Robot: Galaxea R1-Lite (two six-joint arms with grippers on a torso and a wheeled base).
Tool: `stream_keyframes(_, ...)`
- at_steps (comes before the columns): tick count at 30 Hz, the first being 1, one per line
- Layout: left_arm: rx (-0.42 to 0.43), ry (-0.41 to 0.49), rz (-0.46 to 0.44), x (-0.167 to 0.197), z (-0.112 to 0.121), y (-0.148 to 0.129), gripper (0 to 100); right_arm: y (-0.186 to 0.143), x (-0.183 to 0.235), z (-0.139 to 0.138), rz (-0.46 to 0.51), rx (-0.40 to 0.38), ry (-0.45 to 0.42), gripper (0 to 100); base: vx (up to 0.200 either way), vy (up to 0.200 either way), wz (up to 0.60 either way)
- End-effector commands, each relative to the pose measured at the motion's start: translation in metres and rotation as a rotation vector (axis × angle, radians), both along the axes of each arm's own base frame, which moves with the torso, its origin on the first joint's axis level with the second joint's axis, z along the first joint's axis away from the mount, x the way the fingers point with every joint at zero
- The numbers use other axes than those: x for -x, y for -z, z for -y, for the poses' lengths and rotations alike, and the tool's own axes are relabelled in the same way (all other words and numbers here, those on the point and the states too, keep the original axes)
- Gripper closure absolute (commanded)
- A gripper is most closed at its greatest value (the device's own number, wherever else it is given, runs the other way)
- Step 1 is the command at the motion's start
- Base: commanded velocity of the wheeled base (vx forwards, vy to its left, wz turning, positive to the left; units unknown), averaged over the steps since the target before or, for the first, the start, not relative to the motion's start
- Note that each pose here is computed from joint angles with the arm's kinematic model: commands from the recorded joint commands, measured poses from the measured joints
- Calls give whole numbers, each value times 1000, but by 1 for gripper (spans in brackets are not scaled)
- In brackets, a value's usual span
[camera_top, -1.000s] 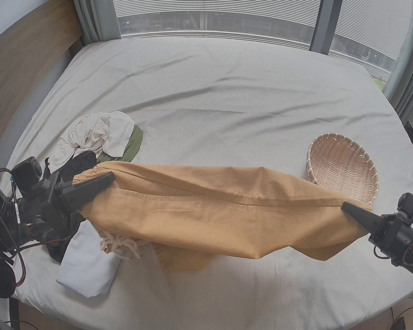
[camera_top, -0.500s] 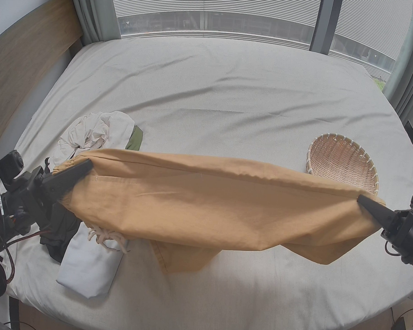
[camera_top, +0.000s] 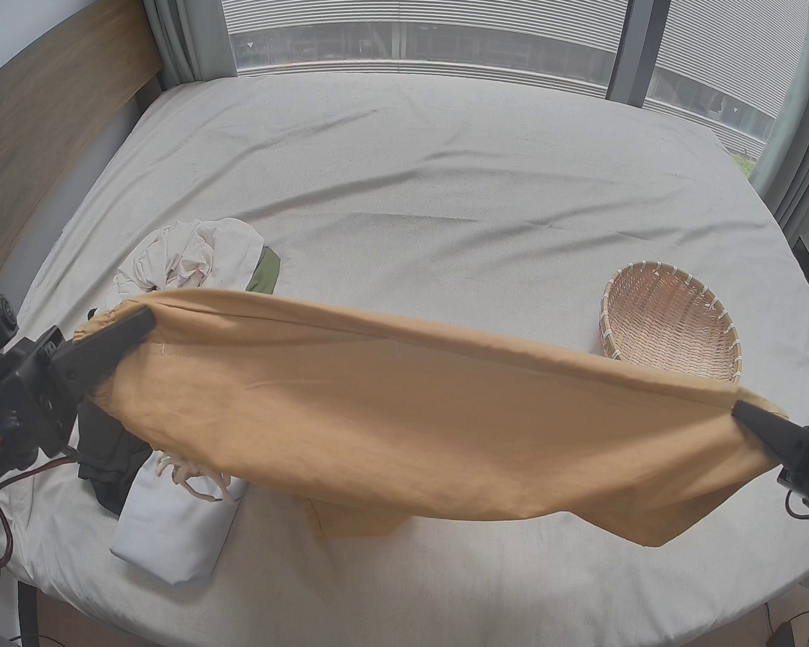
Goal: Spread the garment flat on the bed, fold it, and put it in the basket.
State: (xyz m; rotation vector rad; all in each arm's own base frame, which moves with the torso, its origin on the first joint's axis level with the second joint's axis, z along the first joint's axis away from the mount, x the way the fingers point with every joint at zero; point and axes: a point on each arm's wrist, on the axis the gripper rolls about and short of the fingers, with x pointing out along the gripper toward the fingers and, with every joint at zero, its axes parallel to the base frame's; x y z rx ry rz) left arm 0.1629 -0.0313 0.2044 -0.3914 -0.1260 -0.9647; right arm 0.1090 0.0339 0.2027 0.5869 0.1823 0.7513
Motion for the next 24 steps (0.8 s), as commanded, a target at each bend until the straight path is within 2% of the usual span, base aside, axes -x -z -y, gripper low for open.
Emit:
stream_keyframes(1,29,33,29,16,1,-9,100,-26,22,2,139,2,-18,100,0,0,0)
stream_keyframes(4,28,30,7,18,1,-4,100,-26,22,2,140,14,-23,100,0,0,0)
stream_keyframes(8,17,28,-68,24,1,14,100,-23,18,1,131,31,-19,100,0,0,0)
stream_keyframes(12,22,8,-84,20,-1,15,100,-17,2,-2,94,68,-12,100,0,0,0)
stream_keyframes(15,28,-6,-88,11,0,13,100,-14,-11,-5,78,104,-10,100,0,0,0)
stream_keyframes(17,45,-52,-100,-4,0,12,100,-12,-27,-8,57,135,-10,100,0,0,0)
stream_keyframes(24,83,-146,-109,-42,3,9,100,-21,-62,-16,34,147,-9,100,0,0,0)
